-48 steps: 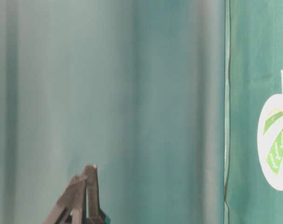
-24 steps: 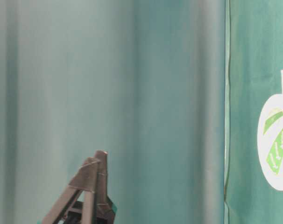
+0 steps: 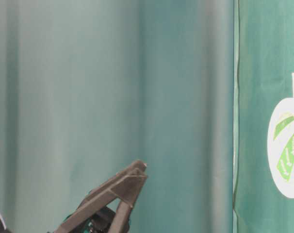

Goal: Peel off the duct tape with your right arm.
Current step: 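Lower the open left gripper over the roll's wall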

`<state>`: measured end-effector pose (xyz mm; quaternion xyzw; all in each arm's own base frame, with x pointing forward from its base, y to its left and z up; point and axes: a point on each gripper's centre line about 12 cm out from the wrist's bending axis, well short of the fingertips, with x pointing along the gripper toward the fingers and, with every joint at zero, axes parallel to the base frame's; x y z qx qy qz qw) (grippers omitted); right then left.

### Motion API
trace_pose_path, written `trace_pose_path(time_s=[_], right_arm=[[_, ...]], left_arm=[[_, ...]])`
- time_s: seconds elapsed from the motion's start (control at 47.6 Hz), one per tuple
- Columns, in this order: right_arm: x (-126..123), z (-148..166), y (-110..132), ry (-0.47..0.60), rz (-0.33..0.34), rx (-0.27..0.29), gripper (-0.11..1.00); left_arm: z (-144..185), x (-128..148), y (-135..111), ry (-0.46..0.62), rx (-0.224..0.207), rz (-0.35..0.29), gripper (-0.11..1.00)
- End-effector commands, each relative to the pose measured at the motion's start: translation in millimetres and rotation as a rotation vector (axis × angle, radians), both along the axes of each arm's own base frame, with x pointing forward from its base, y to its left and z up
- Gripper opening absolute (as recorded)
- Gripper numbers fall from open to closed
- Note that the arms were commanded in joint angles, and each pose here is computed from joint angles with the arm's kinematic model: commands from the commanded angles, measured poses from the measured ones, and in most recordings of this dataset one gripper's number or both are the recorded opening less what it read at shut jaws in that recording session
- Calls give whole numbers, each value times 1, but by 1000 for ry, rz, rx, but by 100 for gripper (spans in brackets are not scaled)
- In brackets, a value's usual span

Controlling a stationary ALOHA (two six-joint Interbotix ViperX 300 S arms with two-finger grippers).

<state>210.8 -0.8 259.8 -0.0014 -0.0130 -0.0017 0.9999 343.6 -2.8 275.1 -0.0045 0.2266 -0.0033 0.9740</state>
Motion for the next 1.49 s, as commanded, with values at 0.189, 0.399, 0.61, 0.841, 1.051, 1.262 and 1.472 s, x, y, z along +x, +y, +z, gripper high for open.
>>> trace_pose_path(time_s=[0.189,0.399,0.61,0.841,1.051,1.262,1.472], right_arm=[[6,6,0,-18,-1,1,78],[8,6,0,-14,-1,5,78],[8,6,0,-12,-1,3,78],[8,3,0,-6,-1,5,78],[7,3,-1,-5,-3,3,78],[7,0,0,-2,-1,2,78],[6,0,0,-6,-1,2,78]], left_arm=[[9,13,1,163,4,-3,99],[9,20,0,232,7,-5,99],[-3,26,0,264,5,-5,99],[-30,39,-1,319,3,-6,99],[-49,50,-1,365,6,-9,99],[-65,58,-2,403,7,-11,99],[-80,67,-5,437,7,-16,99]])
